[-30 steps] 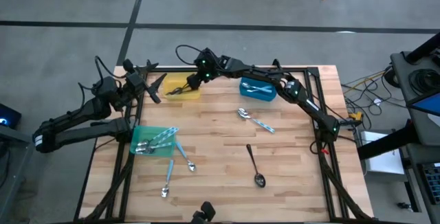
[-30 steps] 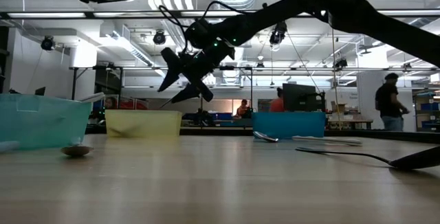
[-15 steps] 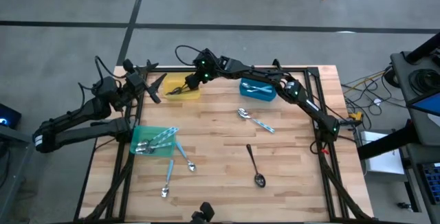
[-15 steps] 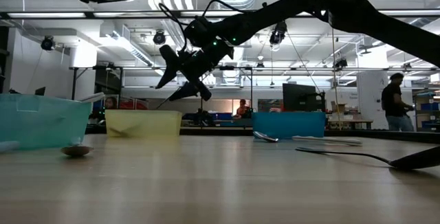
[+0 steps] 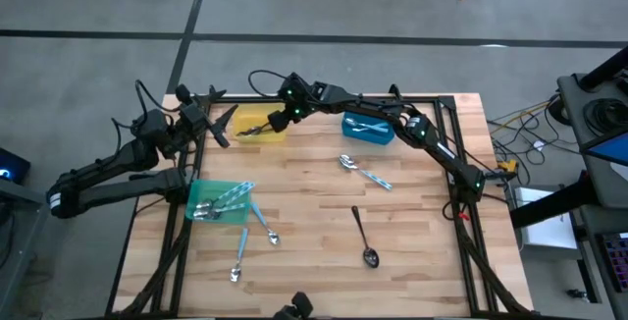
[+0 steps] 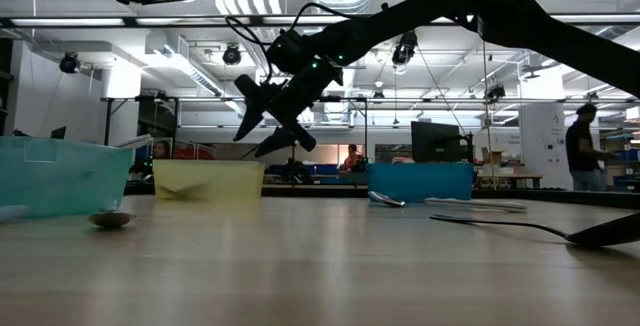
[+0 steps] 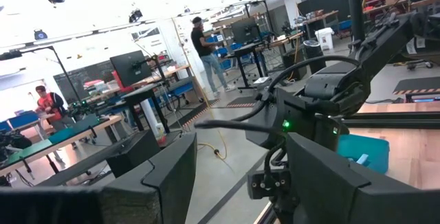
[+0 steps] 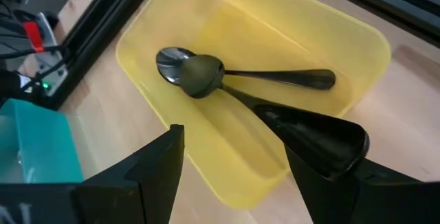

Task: Sort silverware by color (type)
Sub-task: Put the black spoon into the yellow bin

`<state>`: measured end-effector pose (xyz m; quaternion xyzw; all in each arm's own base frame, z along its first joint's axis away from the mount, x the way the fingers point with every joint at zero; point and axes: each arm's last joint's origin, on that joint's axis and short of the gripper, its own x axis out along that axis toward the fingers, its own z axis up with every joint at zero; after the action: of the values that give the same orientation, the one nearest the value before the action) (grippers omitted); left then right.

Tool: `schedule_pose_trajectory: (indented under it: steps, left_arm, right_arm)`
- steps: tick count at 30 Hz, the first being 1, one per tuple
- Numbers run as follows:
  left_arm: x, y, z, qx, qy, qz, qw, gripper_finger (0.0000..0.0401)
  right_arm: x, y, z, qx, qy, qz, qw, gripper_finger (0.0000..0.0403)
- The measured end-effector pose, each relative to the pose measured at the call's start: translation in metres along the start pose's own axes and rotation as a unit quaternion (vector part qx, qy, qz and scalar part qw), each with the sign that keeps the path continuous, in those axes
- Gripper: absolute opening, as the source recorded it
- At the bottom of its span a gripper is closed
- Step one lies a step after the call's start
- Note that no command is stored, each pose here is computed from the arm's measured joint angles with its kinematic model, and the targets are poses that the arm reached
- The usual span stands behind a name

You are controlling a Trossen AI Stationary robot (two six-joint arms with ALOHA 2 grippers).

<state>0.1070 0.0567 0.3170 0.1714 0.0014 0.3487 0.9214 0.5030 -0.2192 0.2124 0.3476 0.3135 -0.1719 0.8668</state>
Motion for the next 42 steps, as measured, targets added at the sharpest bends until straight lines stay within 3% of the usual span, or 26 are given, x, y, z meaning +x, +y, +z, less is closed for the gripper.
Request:
schedule_pose_trajectory:
  steps: [7,12,17,24,28,35,42]
  left_arm:
    - [0.000,0.000,0.000,0.000,0.000,0.000,1.000,0.0204]
    - [0.000,0.000,0.000,0.000,0.000,0.000,1.000,0.0204]
    - [0.000,0.000,0.000,0.002,0.000,0.000,1.000,0.0204]
    - [0.000,0.000,0.000,0.002,0.000,0.000,1.000,0.0204]
    - [0.001,-0.001,-0.001,0.003,0.004,-0.001,1.000,0.0204]
    - [0.001,-0.001,-0.001,0.007,0.003,-0.001,1.000,0.0204]
    - [0.003,-0.001,-0.001,0.009,0.006,-0.002,1.000,0.0204]
  right_arm:
    - [0.002,0.002,0.004,-0.003,-0.036,-0.005,0.999,0.0240]
    - [0.005,0.001,0.000,0.000,-0.015,0.000,1.000,0.0240]
    - [0.005,0.001,0.004,0.004,-0.048,-0.016,0.999,0.0240]
    - [0.006,0.001,0.000,0.019,-0.019,0.002,1.000,0.0240]
    - [0.006,0.000,0.003,0.030,-0.041,-0.010,0.999,0.0240]
    - [0.009,0.012,0.001,-0.105,-0.059,0.002,0.993,0.0240]
    - [0.010,0.012,0.001,-0.114,-0.064,-0.008,0.991,0.0240]
